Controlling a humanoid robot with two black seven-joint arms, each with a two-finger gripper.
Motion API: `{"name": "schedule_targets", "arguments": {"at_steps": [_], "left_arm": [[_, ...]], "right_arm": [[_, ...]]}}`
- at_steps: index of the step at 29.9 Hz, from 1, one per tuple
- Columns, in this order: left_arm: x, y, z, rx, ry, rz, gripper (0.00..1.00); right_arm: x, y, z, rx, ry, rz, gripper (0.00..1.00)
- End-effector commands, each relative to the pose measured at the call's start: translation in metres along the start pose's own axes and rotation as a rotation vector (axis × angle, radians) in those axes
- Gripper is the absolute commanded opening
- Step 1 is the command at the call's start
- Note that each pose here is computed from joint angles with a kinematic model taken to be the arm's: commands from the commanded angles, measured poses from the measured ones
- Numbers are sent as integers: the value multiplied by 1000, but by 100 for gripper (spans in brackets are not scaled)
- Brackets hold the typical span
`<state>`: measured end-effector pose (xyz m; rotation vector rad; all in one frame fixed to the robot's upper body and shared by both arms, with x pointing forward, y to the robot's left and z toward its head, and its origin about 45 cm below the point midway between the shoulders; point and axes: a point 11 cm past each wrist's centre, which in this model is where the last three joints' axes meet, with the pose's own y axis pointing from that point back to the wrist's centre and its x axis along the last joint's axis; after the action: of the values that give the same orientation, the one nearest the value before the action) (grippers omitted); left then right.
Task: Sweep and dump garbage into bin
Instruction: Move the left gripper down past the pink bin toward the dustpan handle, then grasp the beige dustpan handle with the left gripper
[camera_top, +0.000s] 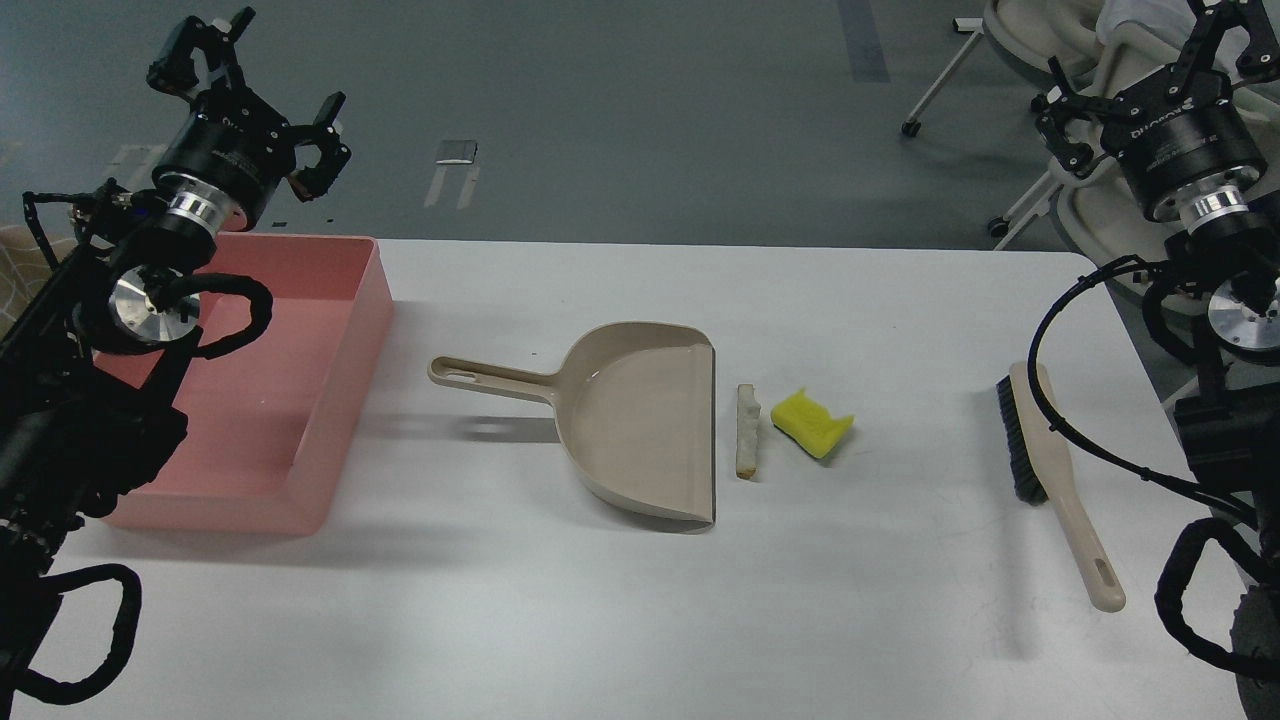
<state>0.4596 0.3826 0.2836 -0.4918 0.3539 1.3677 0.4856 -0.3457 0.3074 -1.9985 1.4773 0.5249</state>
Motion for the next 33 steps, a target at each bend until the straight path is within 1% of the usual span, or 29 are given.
{"name": "schedule_targets", "arguments": {"at_steps": [1,2,4,6,9,14,16,25,27,29,33], "left_arm": [[-4,0,-3,7,-6,-4,98],[-8,0,-3,6,-4,-16,98],[-30,1,-5,12,-11,-89,98],[-34,9,-13,37,-24,-112,98],[-32,31,-20,72,-47,-130,98],[-49,57,-12,75,-74,-208,98],[-60,79,-11,104,-105,-254,98],[-69,134,-21,198,-141,-287,98],[-79,153,-30,241,-167,-321,98],[-83,163,-40,268,-221,-332,97],[-76,175,-59,321,-310,-288,95]], "right_arm": [[1,1,0,-1,1,3,100],[1,1,0,-1,1,3,100],[1,1,0,0,2,1,100],[2,2,1,-2,1,4,100],[6,6,2,-6,2,14,100],[11,12,6,-13,4,21,100],[11,15,6,-11,11,19,100],[16,21,8,-17,14,28,100],[19,24,10,-22,14,37,100],[20,25,10,-22,13,40,100],[22,27,12,-27,13,44,100]]}}
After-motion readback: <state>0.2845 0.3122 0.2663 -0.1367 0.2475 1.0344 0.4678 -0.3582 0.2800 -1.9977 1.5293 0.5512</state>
